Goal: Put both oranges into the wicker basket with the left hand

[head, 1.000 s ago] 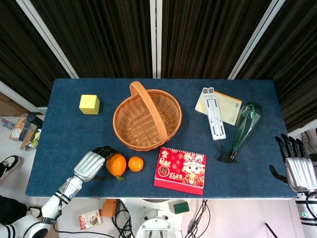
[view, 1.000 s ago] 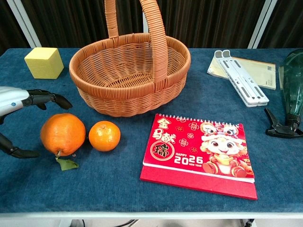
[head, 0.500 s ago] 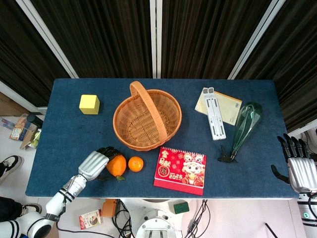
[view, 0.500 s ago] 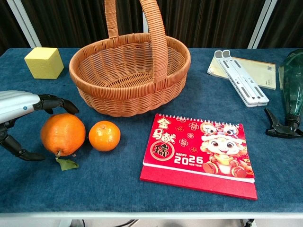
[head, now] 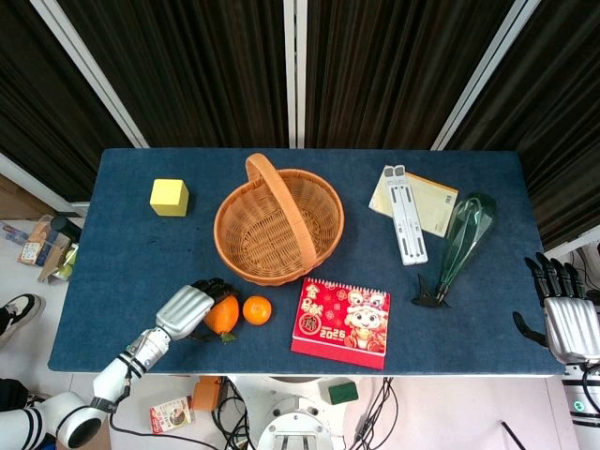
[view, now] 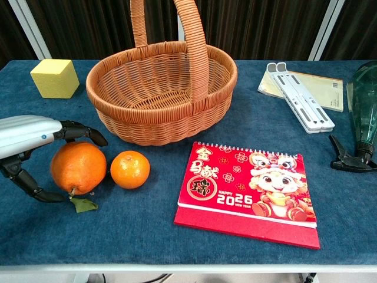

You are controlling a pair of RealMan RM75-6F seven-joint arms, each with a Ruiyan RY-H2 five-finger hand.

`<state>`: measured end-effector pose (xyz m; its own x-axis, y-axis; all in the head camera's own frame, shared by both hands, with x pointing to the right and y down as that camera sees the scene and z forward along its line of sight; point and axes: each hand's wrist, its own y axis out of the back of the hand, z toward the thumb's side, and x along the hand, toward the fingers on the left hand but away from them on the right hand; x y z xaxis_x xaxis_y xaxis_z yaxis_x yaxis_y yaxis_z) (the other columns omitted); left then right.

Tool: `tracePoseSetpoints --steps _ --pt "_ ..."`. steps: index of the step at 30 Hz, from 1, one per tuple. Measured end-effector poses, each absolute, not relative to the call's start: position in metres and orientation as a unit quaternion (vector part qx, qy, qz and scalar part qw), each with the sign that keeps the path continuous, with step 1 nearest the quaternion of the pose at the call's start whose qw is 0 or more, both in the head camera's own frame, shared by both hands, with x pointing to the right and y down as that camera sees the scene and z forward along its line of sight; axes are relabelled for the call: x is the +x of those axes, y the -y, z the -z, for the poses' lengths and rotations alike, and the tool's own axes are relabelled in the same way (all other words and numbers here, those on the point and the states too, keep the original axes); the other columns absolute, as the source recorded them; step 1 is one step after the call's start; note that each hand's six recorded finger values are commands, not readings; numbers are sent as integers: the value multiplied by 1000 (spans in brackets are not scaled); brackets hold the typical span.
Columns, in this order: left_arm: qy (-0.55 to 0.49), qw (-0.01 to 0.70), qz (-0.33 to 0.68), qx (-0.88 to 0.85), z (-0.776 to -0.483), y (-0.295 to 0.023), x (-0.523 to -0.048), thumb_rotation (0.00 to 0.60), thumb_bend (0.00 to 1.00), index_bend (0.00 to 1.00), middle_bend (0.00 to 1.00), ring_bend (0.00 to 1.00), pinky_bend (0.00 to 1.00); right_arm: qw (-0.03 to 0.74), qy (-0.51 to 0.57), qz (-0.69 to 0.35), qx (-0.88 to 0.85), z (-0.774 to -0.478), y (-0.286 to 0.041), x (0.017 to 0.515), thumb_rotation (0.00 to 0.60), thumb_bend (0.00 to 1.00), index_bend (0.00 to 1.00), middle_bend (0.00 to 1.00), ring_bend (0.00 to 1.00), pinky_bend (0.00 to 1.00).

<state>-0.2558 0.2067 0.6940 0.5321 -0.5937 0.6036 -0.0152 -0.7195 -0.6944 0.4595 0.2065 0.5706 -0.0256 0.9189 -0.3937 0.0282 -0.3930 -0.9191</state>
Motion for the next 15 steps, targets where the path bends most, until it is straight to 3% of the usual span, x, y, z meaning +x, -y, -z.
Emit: tracePoseSetpoints --steps 8,15 --pt "-192 327 445 -811 -698 -205 -255 600 175 373 330 266 405 373 402 -594 -588 -571 -206 461 600 279 0 0 0 0" --pt "-193 325 448 -810 -698 -205 -254 600 216 425 412 345 498 371 404 -595 -587 -571 -206 461 600 279 0 0 0 0"
